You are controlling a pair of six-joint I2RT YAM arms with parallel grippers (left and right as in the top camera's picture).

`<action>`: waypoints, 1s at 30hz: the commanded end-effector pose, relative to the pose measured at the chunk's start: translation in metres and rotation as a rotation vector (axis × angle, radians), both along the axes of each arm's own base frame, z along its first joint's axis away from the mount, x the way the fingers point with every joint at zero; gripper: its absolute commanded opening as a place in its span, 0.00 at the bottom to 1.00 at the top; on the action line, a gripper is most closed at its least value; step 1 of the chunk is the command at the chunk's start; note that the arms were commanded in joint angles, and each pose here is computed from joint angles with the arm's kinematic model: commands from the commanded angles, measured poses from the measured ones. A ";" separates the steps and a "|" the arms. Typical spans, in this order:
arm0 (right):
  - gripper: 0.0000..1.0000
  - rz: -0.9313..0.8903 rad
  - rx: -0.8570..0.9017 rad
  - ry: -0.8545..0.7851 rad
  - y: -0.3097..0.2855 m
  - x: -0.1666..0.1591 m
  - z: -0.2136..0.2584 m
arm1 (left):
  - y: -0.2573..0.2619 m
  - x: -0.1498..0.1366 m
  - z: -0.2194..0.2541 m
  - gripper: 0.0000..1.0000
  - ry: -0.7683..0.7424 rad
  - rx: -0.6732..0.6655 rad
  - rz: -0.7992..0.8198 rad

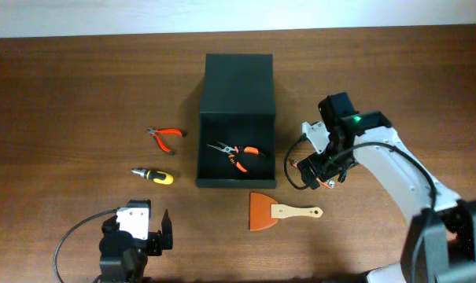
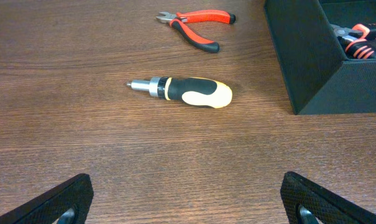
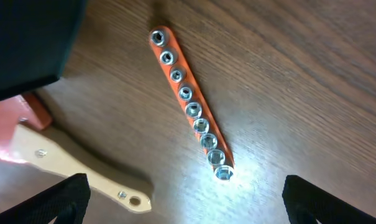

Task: Pack container
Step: 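Move the right gripper over the orange socket rail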

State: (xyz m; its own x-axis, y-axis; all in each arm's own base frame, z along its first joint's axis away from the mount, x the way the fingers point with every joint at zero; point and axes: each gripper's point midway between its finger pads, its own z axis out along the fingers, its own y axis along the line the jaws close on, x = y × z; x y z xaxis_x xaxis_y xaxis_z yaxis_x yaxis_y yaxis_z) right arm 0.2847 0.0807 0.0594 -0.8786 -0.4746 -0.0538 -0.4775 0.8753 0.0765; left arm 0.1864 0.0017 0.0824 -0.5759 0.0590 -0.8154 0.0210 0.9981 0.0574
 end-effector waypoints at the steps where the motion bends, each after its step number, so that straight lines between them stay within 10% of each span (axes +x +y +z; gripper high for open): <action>1: 0.99 0.017 -0.007 0.054 -0.001 -0.003 -0.019 | 0.002 0.000 -0.002 0.99 0.001 0.017 0.003; 13: 0.91 0.016 -0.026 0.147 -0.001 -0.004 -0.060 | 0.002 0.000 -0.002 0.99 0.001 0.017 0.003; 30: 0.34 0.004 -0.022 0.144 0.000 -0.001 -0.065 | 0.002 0.000 -0.002 0.99 0.000 0.017 0.003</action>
State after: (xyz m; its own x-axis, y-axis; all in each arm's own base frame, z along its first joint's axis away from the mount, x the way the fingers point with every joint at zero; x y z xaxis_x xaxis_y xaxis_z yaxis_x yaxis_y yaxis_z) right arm 0.2880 0.0815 -0.0004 -0.8698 -0.4890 0.0651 -0.4807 0.8698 0.1112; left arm 0.1864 0.0017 0.0824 -0.5759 0.0590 -0.8154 0.0210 0.9981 0.0574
